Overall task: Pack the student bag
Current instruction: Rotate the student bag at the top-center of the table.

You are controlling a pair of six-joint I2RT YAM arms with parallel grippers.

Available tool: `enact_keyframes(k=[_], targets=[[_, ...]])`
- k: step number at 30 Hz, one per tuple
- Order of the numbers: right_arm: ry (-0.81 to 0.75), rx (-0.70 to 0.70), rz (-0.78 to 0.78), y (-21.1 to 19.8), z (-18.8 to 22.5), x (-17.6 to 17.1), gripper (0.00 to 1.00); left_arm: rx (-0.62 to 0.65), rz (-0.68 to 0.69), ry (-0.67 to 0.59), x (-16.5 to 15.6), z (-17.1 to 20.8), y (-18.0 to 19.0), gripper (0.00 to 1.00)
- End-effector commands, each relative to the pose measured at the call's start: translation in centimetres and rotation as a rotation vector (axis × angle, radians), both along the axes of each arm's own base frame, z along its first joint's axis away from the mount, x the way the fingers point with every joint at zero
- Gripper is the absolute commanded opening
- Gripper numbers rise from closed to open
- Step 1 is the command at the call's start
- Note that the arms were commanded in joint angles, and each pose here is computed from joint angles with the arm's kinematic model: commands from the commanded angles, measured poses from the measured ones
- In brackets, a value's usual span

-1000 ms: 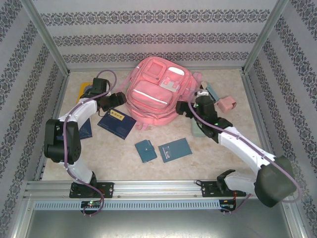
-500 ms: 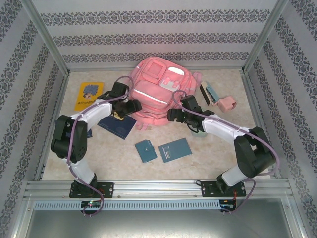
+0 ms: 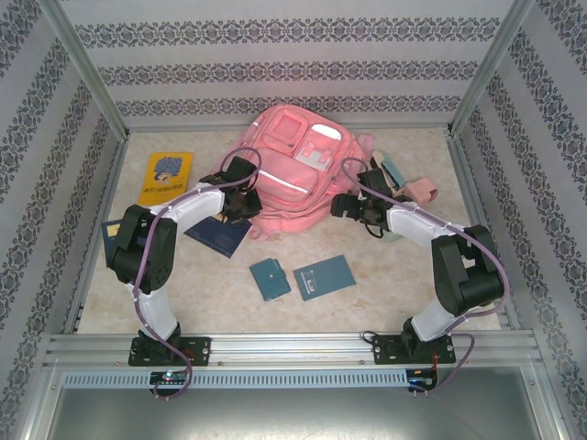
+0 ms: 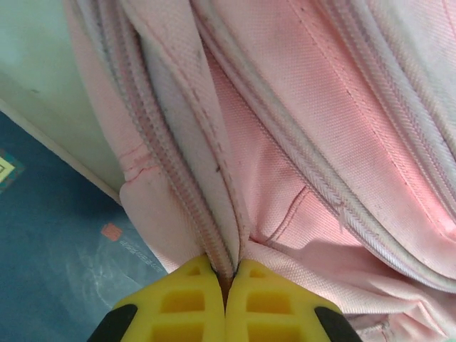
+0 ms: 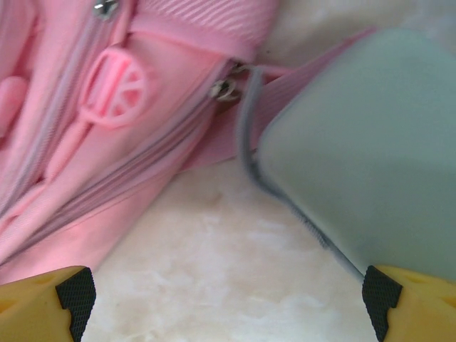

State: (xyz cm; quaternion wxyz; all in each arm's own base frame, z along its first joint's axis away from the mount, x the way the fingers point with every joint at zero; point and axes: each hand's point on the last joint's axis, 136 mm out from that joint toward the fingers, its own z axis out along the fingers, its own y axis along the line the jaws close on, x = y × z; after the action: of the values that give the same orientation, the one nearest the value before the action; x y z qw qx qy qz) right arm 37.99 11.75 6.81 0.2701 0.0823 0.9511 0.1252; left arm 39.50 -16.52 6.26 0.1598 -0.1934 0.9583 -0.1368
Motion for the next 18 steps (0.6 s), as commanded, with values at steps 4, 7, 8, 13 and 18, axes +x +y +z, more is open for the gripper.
enact_keyframes(k=[4,7,8,13,18], targets=[[0.007,0.000,0.054,0.1,0.9,0.6,0.98,0.192,0.036,0.050,-0.2,-0.2,7.2,0.00],[-0.024,0.014,0.080,1.4,2.1,1.5,0.98,0.236,0.003,0.040,0.3,0.5,8.2,0.00],[-0.027,0.018,0.085,1.8,2.3,1.9,0.98,0.265,0.006,0.039,0.3,0.8,8.8,0.00],[-0.004,0.083,0.096,3.9,2.4,4.3,0.86,0.296,-0.041,0.017,0.4,1.6,9.3,0.00],[0.050,0.104,0.028,3.8,0.7,6.8,0.72,0.277,-0.050,0.011,0.3,1.7,9.0,0.00]])
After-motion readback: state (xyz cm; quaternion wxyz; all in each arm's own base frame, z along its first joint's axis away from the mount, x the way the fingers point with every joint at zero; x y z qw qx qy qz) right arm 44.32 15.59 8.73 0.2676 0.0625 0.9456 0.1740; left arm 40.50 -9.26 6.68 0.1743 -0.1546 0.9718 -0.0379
